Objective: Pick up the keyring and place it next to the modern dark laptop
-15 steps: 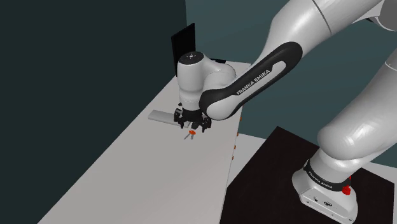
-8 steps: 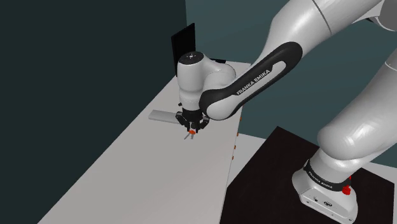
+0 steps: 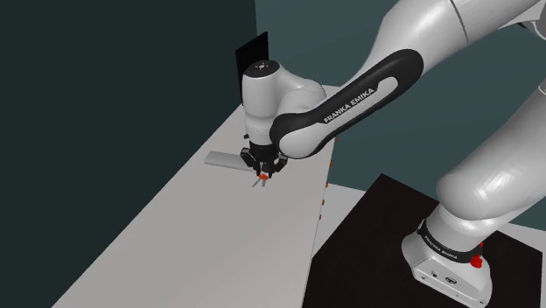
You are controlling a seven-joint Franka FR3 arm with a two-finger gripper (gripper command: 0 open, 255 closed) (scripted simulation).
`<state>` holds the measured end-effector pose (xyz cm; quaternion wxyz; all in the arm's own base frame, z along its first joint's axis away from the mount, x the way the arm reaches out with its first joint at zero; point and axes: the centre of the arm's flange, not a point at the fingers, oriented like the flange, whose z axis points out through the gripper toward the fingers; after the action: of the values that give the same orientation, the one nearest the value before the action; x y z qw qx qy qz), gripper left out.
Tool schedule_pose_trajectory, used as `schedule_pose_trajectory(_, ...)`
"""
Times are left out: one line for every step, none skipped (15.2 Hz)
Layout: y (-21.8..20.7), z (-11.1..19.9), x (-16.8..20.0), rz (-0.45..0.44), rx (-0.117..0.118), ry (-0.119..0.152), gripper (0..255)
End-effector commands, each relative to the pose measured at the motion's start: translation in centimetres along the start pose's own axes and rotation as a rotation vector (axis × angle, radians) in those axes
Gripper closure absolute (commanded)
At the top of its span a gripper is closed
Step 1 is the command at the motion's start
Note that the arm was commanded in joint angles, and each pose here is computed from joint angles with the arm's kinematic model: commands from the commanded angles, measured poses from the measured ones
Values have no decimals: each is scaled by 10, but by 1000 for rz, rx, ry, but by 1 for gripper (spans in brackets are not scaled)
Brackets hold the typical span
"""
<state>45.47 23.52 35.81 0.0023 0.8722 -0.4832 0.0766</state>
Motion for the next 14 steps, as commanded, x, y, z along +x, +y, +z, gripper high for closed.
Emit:
schedule_pose_trajectory(1, -10, 1, 0, 0, -1, 255)
schedule_pose_trajectory(0, -15, 2, 0, 0, -1, 255)
schedule_pose_trajectory(0, -21, 3, 0, 0, -1, 255)
schedule_pose_trajectory(-1, -26, 3, 0, 0, -1, 255)
schedule_pose_trajectory(-1, -31, 4, 0, 0, -1, 255)
schedule_pose_trajectory(-1, -36, 5, 0, 0, -1, 255)
schedule_pose_trajectory(-2, -42, 6, 0, 0, -1, 255)
schedule_pose_trajectory(-2, -47, 6, 0, 0, -1, 255)
schedule_pose_trajectory(-2, -52, 7, 0, 0, -1, 255)
schedule_pose_trajectory(-3, -57, 8, 0, 0, -1, 255)
schedule_pose_trajectory(-3, -62, 8, 0, 0, -1, 255)
schedule_pose_trajectory(-4, -68, 9, 0, 0, -1, 255)
schedule_pose_trajectory(-4, -73, 10, 0, 0, -1, 255)
schedule_pose_trajectory(-4, -78, 11, 0, 0, -1, 255)
